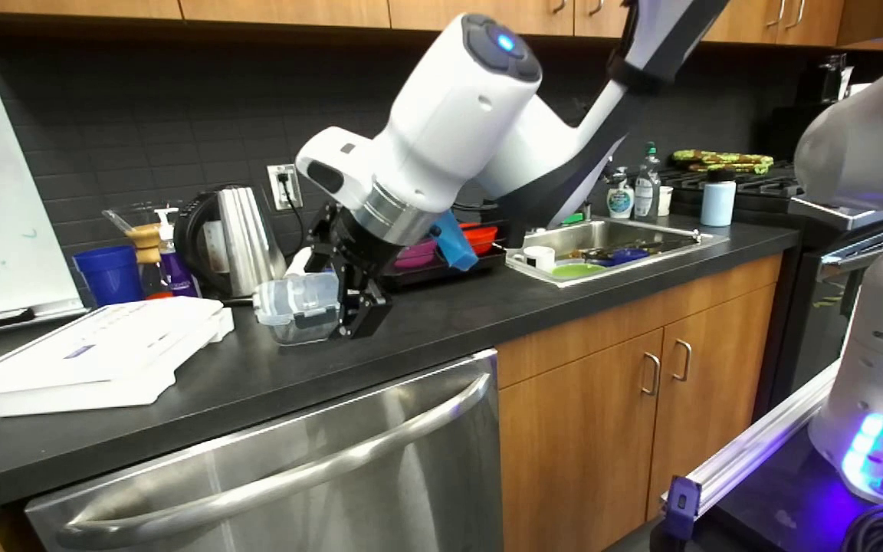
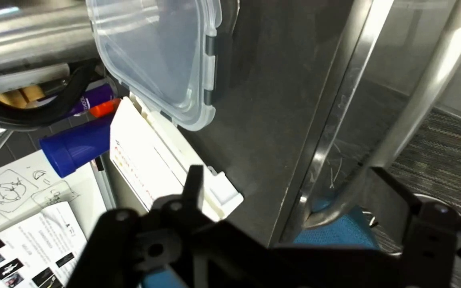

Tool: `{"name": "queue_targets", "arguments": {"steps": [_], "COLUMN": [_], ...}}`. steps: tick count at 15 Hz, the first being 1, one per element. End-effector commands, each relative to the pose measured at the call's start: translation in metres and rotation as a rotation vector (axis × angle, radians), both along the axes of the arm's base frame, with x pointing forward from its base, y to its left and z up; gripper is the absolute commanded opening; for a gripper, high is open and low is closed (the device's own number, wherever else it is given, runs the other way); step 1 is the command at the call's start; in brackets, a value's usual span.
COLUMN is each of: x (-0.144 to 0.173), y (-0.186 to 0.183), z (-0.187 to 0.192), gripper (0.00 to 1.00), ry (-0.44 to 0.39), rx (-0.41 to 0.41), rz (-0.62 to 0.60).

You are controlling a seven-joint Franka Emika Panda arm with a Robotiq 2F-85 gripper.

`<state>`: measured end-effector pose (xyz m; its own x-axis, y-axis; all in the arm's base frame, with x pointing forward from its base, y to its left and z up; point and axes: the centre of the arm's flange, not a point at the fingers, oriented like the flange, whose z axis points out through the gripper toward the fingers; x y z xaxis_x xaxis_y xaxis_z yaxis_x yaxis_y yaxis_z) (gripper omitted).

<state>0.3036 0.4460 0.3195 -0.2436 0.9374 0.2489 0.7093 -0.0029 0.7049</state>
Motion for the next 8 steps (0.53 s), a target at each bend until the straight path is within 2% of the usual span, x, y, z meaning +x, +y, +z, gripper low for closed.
{"name": "queue_targets", "arguments": {"steps": [1, 8], "x": [0.046, 0.109], "y": [0.014, 0.002], "z": [-0.047, -0.05], "gripper": [1.0, 1.0], "ry": [-0.091, -0.2], "rx": [-0.008, -0.007], "rz": [-0.026, -0.107]}}
